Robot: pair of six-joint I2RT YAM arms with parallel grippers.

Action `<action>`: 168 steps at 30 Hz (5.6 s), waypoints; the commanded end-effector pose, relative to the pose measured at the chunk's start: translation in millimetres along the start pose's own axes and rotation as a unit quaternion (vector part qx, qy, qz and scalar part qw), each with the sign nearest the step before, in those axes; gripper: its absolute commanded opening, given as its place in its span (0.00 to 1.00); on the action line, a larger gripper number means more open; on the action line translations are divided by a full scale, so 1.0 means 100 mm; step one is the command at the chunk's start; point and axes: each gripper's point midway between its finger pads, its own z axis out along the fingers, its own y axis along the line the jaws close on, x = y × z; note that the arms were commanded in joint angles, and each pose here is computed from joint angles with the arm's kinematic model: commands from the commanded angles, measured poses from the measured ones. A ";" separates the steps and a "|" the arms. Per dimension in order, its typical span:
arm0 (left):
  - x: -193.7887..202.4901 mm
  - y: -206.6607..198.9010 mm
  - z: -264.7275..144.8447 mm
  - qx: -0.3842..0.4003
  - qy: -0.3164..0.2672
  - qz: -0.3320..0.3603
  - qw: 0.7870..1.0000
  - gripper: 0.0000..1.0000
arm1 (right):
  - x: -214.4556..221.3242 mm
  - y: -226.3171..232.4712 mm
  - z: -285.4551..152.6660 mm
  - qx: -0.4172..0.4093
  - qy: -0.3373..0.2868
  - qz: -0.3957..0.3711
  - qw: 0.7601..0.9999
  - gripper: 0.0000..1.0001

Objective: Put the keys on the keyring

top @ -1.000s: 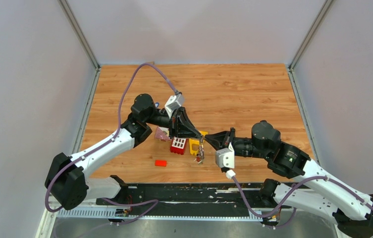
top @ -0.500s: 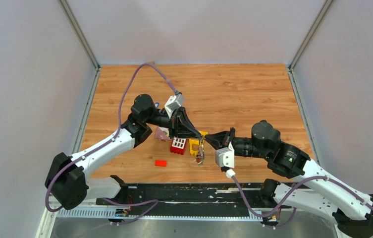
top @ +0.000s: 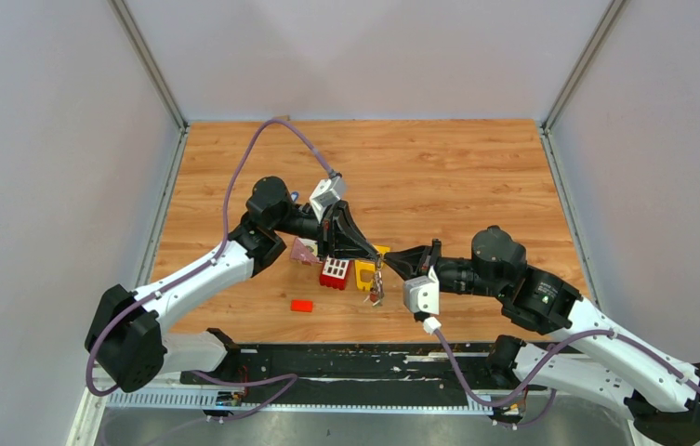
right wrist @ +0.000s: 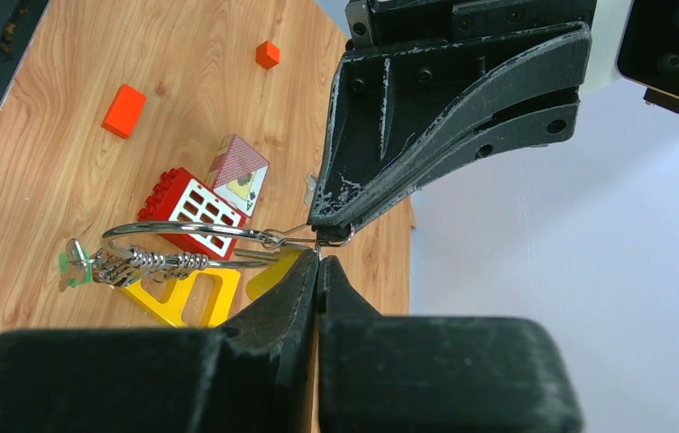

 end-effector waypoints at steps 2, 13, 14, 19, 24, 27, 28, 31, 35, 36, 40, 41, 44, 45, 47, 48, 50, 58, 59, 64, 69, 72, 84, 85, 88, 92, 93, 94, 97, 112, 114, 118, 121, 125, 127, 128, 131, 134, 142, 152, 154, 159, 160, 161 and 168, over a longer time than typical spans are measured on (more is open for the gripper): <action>-0.01 -0.05 0.05 0.012 -0.004 0.016 1.000 0.00 | -0.15 -0.20 0.01 0.035 -0.026 -0.012 0.999 0.00; 0.02 -0.05 0.05 0.012 -0.003 0.013 1.000 0.00 | -0.16 -0.25 0.01 0.046 -0.024 -0.012 0.999 0.00; 0.02 -0.05 0.05 0.013 -0.002 0.013 1.000 0.00 | -0.16 -0.25 0.01 0.047 -0.024 -0.013 0.999 0.00; 0.03 -0.05 0.05 0.013 -0.002 0.012 1.000 0.00 | -0.15 -0.27 0.01 0.052 -0.021 -0.016 0.998 0.00; 0.04 -0.07 0.06 0.015 0.000 0.009 1.000 0.00 | -0.14 -0.28 0.01 0.059 -0.016 -0.022 0.998 0.00; 0.05 -0.08 0.06 0.017 0.000 0.008 1.000 0.00 | -0.12 -0.28 0.01 0.062 -0.013 -0.026 0.998 0.00; 0.05 -0.09 0.06 0.018 0.001 0.007 1.000 0.00 | -0.11 -0.28 0.01 0.064 -0.012 -0.028 0.998 0.00; 0.05 -0.09 0.06 0.019 0.001 0.006 1.000 0.00 | -0.10 -0.28 0.02 0.067 -0.011 -0.031 0.997 0.00; 0.04 -0.11 0.06 0.021 -0.002 0.006 1.000 0.00 | -0.09 -0.27 0.03 0.069 -0.010 -0.034 0.997 0.00; 0.03 -0.11 0.06 0.021 -0.003 0.005 1.000 0.00 | -0.08 -0.26 0.04 0.069 -0.008 -0.036 0.997 0.00; 0.00 -0.13 0.07 0.023 -0.010 0.004 1.000 0.00 | -0.06 -0.24 0.05 0.071 -0.006 -0.040 0.997 0.00; -0.01 -0.13 0.07 0.024 -0.012 0.003 1.000 0.00 | -0.05 -0.23 0.06 0.071 -0.005 -0.042 0.997 0.00; -0.05 -0.15 0.08 0.027 -0.022 0.000 0.999 0.00 | -0.02 -0.22 0.09 0.075 -0.002 -0.047 0.996 0.00; -0.06 -0.15 0.08 0.028 -0.024 -0.003 0.999 0.00 | -0.01 -0.22 0.10 0.078 0.000 -0.049 0.996 0.00; -0.09 -0.16 0.08 0.029 -0.030 -0.003 0.999 0.00 | 0.01 -0.21 0.12 0.081 0.004 -0.050 0.995 0.00; -0.10 -0.16 0.08 0.030 -0.032 -0.004 0.999 0.00 | 0.01 -0.21 0.12 0.085 0.004 -0.052 0.995 0.00; -0.10 -0.16 0.08 0.031 -0.034 -0.006 0.999 0.00 | 0.02 -0.22 0.12 0.091 0.006 -0.053 0.994 0.00; -0.05 -0.13 0.08 0.025 -0.028 -0.007 0.999 0.00 | -0.02 -0.28 0.06 0.104 0.005 -0.043 0.994 0.00; -0.03 -0.12 0.08 0.024 -0.025 -0.006 0.999 0.00 | -0.02 -0.29 0.05 0.106 0.005 -0.042 0.993 0.00; 0.07 -0.07 0.07 0.014 -0.009 -0.004 1.000 0.00 | -0.04 -0.33 0.00 0.112 0.007 -0.041 0.993 0.00; 0.15 -0.01 0.06 0.004 0.005 -0.008 1.000 0.00 | -0.05 -0.35 -0.02 0.112 0.010 -0.043 0.993 0.00; 0.17 0.01 0.06 0.002 0.009 -0.009 1.000 0.00 | -0.07 -0.37 -0.06 0.114 0.010 -0.047 0.992 0.00; 0.22 0.05 0.06 -0.004 0.020 -0.014 1.000 0.00 | -0.09 -0.43 -0.17 0.121 0.018 -0.060 0.991 0.00; 0.23 0.06 0.06 -0.004 0.021 -0.014 1.000 0.00 | -0.10 -0.44 -0.17 0.122 0.017 -0.061 0.990 0.00; 0.23 0.07 0.07 -0.003 0.022 -0.016 1.000 0.00 | -0.10 -0.44 -0.18 0.124 0.018 -0.061 0.990 0.00; 0.24 0.07 0.07 -0.002 0.023 -0.021 1.000 0.00 | -0.08 -0.46 -0.18 0.132 0.022 -0.063 0.989 0.00; 0.24 0.07 0.07 -0.001 0.023 -0.021 1.000 0.00 | -0.08 -0.46 -0.18 0.133 0.022 -0.064 0.989 0.00; 0.24 0.07 0.07 -0.002 0.023 -0.022 0.999 0.00 | -0.08 -0.47 -0.19 0.135 0.023 -0.065 0.988 0.00; 0.25 0.08 0.07 -0.002 0.024 -0.023 0.999 0.00 | -0.08 -0.50 -0.22 0.143 0.024 -0.066 0.987 0.00; 0.25 0.08 0.07 -0.004 0.028 -0.021 0.999 0.00 | -0.02 -0.47 -0.22 0.137 0.040 -0.085 0.986 0.00; 0.25 0.07 0.06 -0.005 0.031 -0.016 0.999 0.00 | 0.00 -0.47 -0.22 0.136 0.046 -0.086 0.986 0.00; 0.25 0.05 0.05 -0.005 0.034 -0.008 0.999 0.00 | 0.03 -0.46 -0.20 0.131 0.053 -0.088 0.986 0.00; 0.23 0.03 0.04 -0.007 0.037 0.000 0.999 0.00 | 0.07 -0.44 -0.18 0.125 0.060 -0.087 0.986 0.00; 0.21 0.03 0.02 -0.012 0.047 0.016 0.999 0.00 | 0.10 -0.43 -0.19 0.122 0.066 -0.084 0.987 0.00; 0.23 0.04 0.00 -0.020 0.061 0.022 0.998 0.00 | 0.12 -0.42 -0.20 0.117 0.069 -0.080 0.988 0.00; 0.24 0.05 -0.01 -0.023 0.068 0.027 0.997 0.00 | 0.13 -0.41 -0.19 0.113 0.071 -0.078 0.988 0.00; 0.27 0.07 -0.05 -0.032 0.091 0.036 0.995 0.00 | 0.18 -0.39 -0.20 0.107 0.079 -0.074 0.988 0.00; 0.27 0.09 -0.07 -0.041 0.102 0.054 0.993 0.00 | 0.22 -0.34 -0.18 0.098 0.085 -0.071 0.989 0.00; 0.28 0.16 -0.12 -0.060 0.122 0.084 0.987 0.00 | 0.34 -0.22 -0.12 0.075 0.100 -0.061 0.990 0.00; 0.21 0.25 -0.09 -0.073 0.114 0.085 0.987 0.00 | 0.60 -0.12 -0.09 0.084 0.132 0.004 0.988 0.13; 0.18 0.28 -0.09 -0.083 0.112 0.089 0.986 0.00 | 0.68 -0.12 -0.13 0.092 0.142 0.024 0.985 0.15; 0.15 0.35 -0.10 -0.103 0.112 0.095 0.984 0.00 | 0.74 -0.07 -0.22 0.098 0.131 0.071 0.984 0.23; 0.15 0.36 -0.10 -0.101 0.111 0.095 0.984 0.00 | 0.72 -0.06 -0.23 0.096 0.125 0.078 0.985 0.26; 0.15 0.35 -0.09 -0.099 0.111 0.093 0.985 0.00 | 0.71 -0.05 -0.23 0.094 0.119 0.085 0.985 0.28; 0.09 0.31 -0.08 -0.089 0.105 0.110 0.984 0.00 | 0.60 0.08 -0.14 0.067 0.077 0.119 0.988 0.45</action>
